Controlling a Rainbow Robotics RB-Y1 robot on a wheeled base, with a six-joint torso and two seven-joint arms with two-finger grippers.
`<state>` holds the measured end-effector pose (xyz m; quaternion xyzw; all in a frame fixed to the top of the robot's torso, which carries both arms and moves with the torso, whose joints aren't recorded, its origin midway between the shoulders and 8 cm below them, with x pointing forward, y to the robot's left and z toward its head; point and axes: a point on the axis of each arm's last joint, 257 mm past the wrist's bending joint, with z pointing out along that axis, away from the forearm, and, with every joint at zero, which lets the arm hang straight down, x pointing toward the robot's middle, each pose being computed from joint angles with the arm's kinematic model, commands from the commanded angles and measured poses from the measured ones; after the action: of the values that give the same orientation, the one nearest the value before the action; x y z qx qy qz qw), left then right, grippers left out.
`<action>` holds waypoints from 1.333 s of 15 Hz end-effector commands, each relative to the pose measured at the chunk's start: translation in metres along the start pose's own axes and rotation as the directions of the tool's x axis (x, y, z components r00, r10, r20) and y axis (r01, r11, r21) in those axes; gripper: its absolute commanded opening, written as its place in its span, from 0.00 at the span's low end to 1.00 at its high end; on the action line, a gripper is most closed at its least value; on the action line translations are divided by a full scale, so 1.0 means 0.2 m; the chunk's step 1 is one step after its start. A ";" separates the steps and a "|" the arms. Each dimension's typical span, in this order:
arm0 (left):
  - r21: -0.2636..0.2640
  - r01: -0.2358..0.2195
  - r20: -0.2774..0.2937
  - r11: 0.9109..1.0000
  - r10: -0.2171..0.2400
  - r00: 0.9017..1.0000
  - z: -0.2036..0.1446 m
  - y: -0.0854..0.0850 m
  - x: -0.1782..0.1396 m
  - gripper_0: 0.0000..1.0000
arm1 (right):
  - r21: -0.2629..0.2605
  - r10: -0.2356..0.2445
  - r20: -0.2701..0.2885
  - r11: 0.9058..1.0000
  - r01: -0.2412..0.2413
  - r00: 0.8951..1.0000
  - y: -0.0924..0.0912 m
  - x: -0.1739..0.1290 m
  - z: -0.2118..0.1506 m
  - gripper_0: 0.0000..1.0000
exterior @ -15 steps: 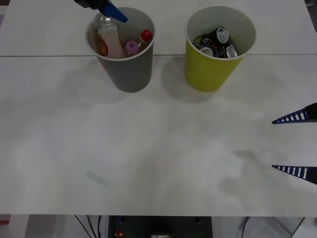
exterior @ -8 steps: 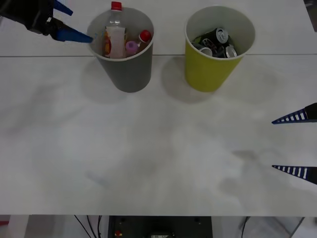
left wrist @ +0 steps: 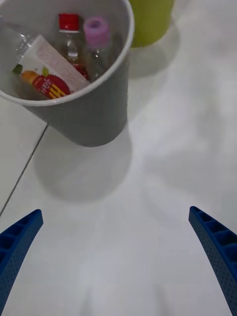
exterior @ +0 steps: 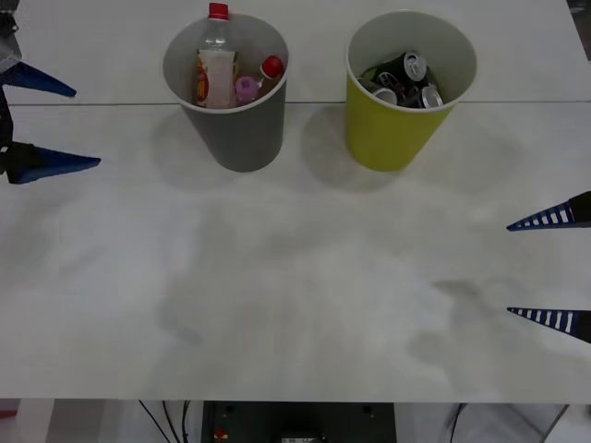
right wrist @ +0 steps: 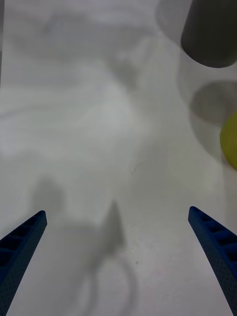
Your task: Put the can into the green bin and the plastic bottle into the gray bin
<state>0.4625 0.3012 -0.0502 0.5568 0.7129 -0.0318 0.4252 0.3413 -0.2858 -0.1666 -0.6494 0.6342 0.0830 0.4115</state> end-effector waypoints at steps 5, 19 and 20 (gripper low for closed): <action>0.109 -0.157 -0.002 0.982 0.158 0.987 -0.01 -0.37 0.23 1.00 | 0.000 0.000 0.000 1.000 0.000 1.000 0.00 0.00 0.00 1.00; 0.194 -0.316 0.074 0.929 0.308 0.949 0.00 -0.78 0.39 1.00 | 0.000 0.000 0.000 1.000 0.000 1.000 0.00 0.00 0.00 1.00; 0.198 -0.317 0.073 0.927 0.309 0.948 0.00 -0.79 0.39 1.00 | 0.000 0.000 0.000 1.000 0.000 1.000 0.00 0.00 0.00 1.00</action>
<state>0.3319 0.3016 -0.1673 0.7030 0.5992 -0.0483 0.3801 0.3413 -0.2858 -0.1666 -0.6494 0.6341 0.0830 0.4115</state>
